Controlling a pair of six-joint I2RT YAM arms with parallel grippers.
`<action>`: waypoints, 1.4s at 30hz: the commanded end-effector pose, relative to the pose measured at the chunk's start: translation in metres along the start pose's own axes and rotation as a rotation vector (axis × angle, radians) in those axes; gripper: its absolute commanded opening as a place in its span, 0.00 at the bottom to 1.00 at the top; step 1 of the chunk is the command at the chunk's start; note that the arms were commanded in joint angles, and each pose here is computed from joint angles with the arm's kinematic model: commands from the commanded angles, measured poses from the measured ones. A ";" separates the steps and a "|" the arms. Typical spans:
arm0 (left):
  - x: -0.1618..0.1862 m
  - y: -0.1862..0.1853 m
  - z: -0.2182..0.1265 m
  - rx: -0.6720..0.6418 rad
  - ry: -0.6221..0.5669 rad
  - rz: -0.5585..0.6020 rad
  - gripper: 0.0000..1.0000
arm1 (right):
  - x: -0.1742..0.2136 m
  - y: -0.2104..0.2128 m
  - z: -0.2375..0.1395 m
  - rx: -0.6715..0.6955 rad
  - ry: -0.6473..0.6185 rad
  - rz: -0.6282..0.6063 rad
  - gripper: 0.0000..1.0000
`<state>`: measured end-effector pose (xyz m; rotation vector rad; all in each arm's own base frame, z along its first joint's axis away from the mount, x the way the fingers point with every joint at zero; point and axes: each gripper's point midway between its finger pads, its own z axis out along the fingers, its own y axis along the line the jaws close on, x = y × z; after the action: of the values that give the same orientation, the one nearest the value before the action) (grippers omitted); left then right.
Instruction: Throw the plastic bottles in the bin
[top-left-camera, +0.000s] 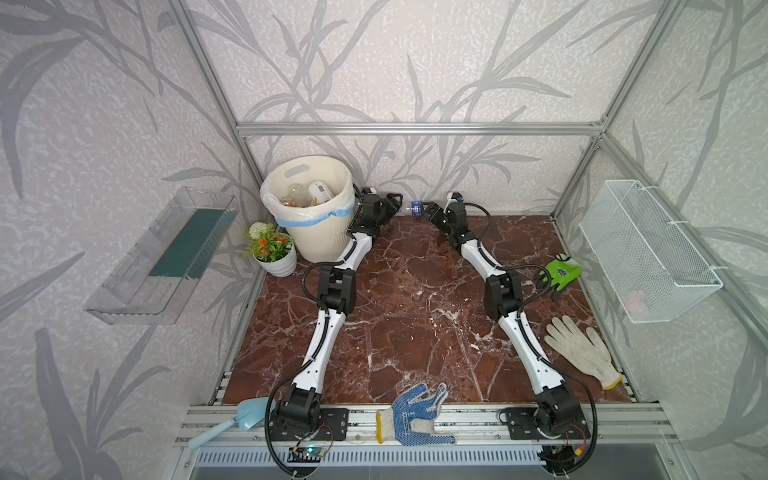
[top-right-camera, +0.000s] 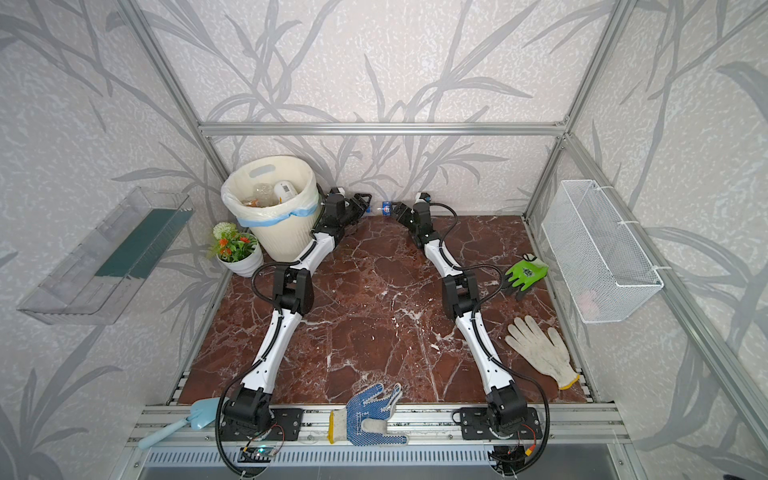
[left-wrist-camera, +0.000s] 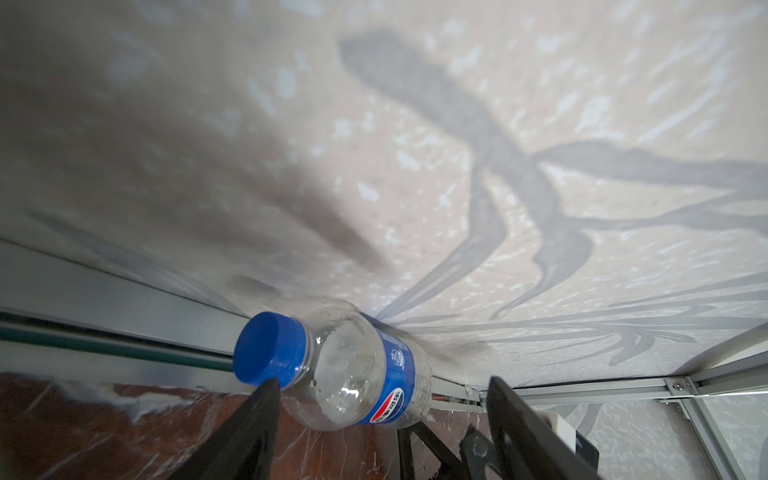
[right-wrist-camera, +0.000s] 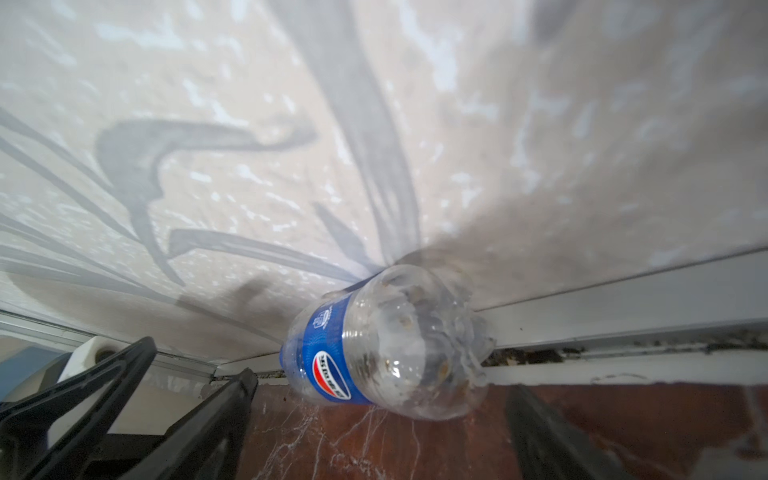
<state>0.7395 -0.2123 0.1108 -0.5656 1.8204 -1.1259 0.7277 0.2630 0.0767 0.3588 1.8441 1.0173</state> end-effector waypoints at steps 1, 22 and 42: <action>0.008 0.013 0.007 0.017 -0.019 -0.015 0.78 | 0.028 -0.015 0.004 -0.014 0.066 0.020 0.96; 0.027 -0.004 0.017 0.108 -0.084 0.039 0.79 | -0.020 -0.004 -0.002 -0.164 -0.118 0.102 1.00; 0.042 -0.054 0.014 0.210 -0.056 0.138 0.78 | -0.078 0.034 -0.044 -0.420 -0.031 0.019 0.90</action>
<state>0.7257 -0.2789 0.1027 -0.3825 1.7174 -1.1663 0.7338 0.2103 0.0945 0.2598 1.6519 1.2851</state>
